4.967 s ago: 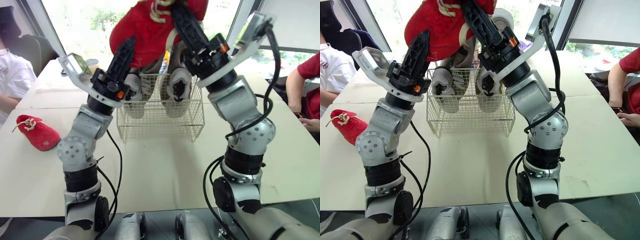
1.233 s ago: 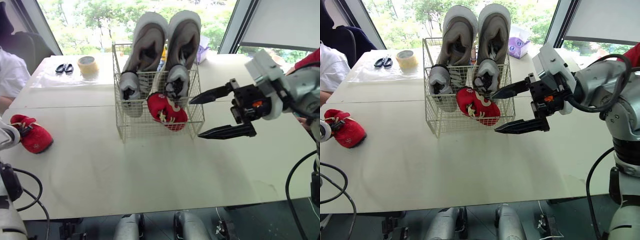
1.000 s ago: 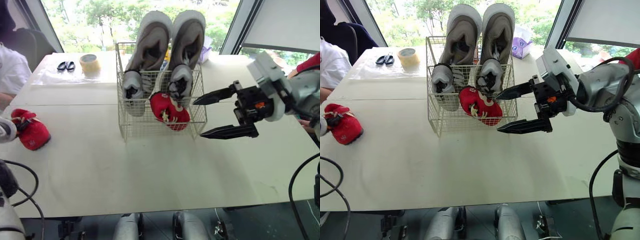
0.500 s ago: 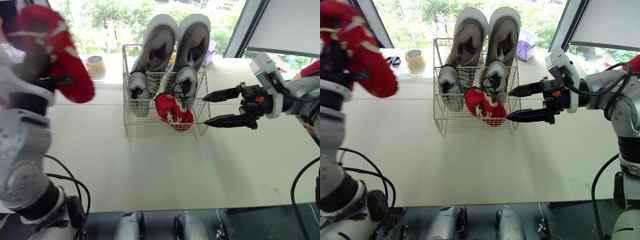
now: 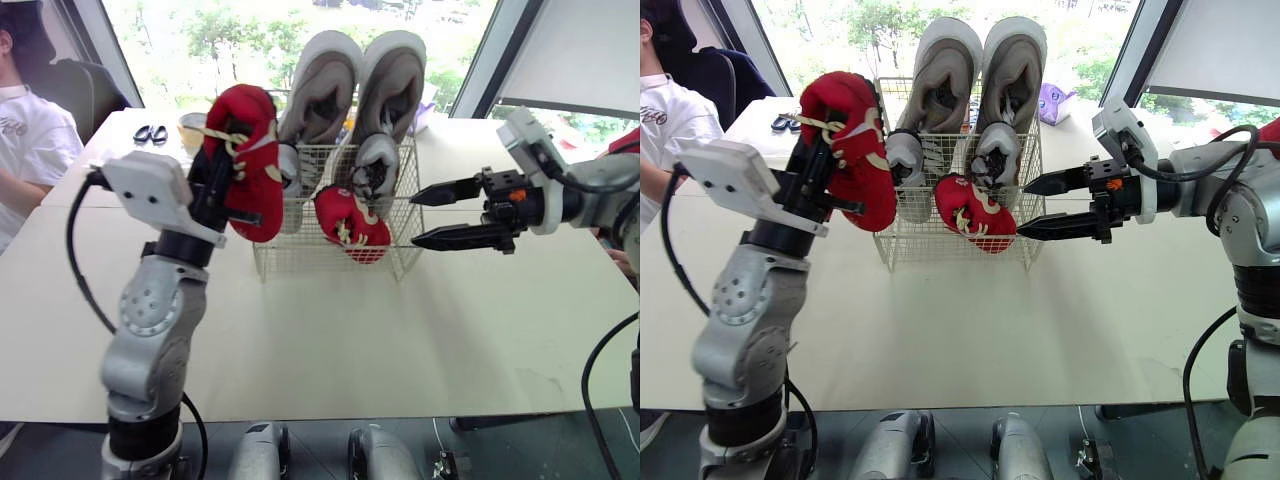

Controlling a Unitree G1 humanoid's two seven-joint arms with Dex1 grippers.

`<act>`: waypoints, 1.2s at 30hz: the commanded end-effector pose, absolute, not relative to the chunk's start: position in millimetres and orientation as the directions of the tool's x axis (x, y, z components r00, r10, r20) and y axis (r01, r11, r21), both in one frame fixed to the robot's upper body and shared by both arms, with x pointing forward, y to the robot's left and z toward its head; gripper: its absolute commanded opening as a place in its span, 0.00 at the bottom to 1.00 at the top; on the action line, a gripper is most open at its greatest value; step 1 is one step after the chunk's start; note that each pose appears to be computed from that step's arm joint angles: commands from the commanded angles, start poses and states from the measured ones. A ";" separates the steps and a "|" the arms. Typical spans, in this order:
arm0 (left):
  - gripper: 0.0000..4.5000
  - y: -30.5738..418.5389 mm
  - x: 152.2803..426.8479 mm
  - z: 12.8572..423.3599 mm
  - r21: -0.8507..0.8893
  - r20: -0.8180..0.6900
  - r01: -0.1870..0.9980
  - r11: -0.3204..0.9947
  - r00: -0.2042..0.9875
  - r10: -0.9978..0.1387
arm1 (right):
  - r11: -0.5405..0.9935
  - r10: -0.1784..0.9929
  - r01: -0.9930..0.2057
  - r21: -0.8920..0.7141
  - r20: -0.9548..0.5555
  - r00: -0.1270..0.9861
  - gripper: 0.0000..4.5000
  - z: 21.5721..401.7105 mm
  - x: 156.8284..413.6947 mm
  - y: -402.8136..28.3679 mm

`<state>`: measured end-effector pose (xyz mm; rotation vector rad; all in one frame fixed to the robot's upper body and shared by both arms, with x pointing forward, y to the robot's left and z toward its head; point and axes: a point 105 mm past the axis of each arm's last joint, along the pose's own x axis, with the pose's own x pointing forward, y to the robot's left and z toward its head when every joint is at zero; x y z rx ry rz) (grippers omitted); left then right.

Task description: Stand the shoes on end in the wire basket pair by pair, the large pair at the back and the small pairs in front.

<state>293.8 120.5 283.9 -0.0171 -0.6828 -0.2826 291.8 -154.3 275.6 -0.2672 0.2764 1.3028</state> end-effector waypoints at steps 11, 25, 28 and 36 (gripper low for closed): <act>0.02 100.8 312.6 262.8 0.133 0.673 0.230 0.964 0.693 -0.258 | 0.307 0.896 -0.949 -0.068 -0.316 0.312 1.00 280.8 268.7 -156.5; 0.02 128.6 318.3 217.7 -0.174 0.448 0.288 0.942 0.875 -0.185 | 0.351 0.900 -0.935 -0.037 -0.262 0.349 1.00 267.4 267.8 -156.2; 0.02 129.1 311.3 221.7 -0.168 0.447 0.334 0.927 0.864 -0.231 | 0.354 0.900 -0.935 -0.036 -0.258 0.350 1.00 265.7 270.7 -156.5; 0.67 126.6 291.2 230.5 -0.093 0.401 0.423 0.901 0.844 -0.355 | 0.347 0.902 -0.937 -0.038 -0.260 0.345 1.00 262.4 276.6 -158.9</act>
